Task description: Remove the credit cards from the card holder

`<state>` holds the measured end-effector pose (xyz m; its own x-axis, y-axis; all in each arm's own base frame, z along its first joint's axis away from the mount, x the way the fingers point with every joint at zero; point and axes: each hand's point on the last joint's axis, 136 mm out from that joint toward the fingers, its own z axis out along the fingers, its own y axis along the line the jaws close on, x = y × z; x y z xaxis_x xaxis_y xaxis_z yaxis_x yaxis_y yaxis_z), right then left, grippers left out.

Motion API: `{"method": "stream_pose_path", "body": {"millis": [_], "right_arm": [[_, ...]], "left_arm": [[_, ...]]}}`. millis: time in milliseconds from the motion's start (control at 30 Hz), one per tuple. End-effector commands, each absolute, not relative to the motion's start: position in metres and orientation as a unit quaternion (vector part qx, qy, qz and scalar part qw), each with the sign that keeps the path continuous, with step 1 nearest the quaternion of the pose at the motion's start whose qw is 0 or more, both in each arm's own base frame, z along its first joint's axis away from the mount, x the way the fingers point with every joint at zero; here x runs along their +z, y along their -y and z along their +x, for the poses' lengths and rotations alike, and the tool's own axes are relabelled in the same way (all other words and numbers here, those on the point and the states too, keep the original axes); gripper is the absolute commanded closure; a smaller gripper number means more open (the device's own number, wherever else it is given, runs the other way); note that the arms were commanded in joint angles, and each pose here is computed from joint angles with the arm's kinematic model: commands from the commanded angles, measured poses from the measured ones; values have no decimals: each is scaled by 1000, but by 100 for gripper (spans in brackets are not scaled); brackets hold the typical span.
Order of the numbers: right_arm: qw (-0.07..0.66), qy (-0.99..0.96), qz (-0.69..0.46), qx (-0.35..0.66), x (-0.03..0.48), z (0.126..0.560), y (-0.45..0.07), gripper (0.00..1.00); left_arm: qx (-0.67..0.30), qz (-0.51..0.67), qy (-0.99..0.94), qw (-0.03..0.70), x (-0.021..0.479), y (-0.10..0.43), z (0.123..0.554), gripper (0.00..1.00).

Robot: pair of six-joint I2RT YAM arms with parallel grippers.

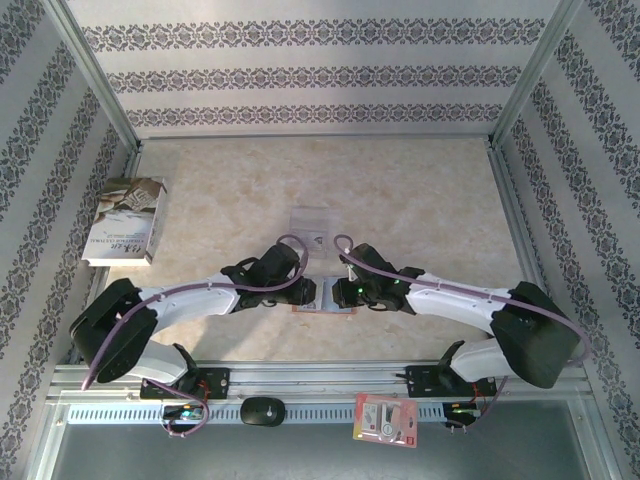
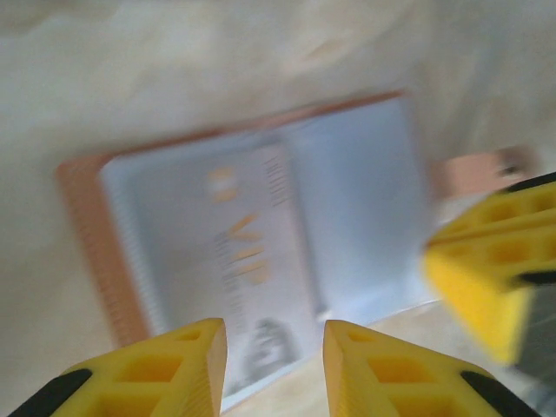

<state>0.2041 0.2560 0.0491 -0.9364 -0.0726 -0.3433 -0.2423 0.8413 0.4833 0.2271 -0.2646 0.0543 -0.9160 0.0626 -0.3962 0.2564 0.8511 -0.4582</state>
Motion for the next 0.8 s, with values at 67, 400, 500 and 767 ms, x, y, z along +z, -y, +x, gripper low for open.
{"method": "stream_pose_path", "body": {"millis": [67, 400, 500, 767], "right_arm": [[132, -970, -51, 198, 17, 203, -234, 95], [210, -951, -88, 210, 73, 224, -247, 82], [236, -933, -97, 252, 101, 230, -262, 75], [147, -916, -71, 366, 84, 235, -315, 80]], "left_arm": [[-252, 78, -946, 186, 41, 258, 234, 63], [-252, 86, -938, 221, 56, 251, 244, 60], [-250, 88, -937, 229, 57, 249, 247, 61], [-251, 92, -937, 227, 49, 253, 251, 64]]}}
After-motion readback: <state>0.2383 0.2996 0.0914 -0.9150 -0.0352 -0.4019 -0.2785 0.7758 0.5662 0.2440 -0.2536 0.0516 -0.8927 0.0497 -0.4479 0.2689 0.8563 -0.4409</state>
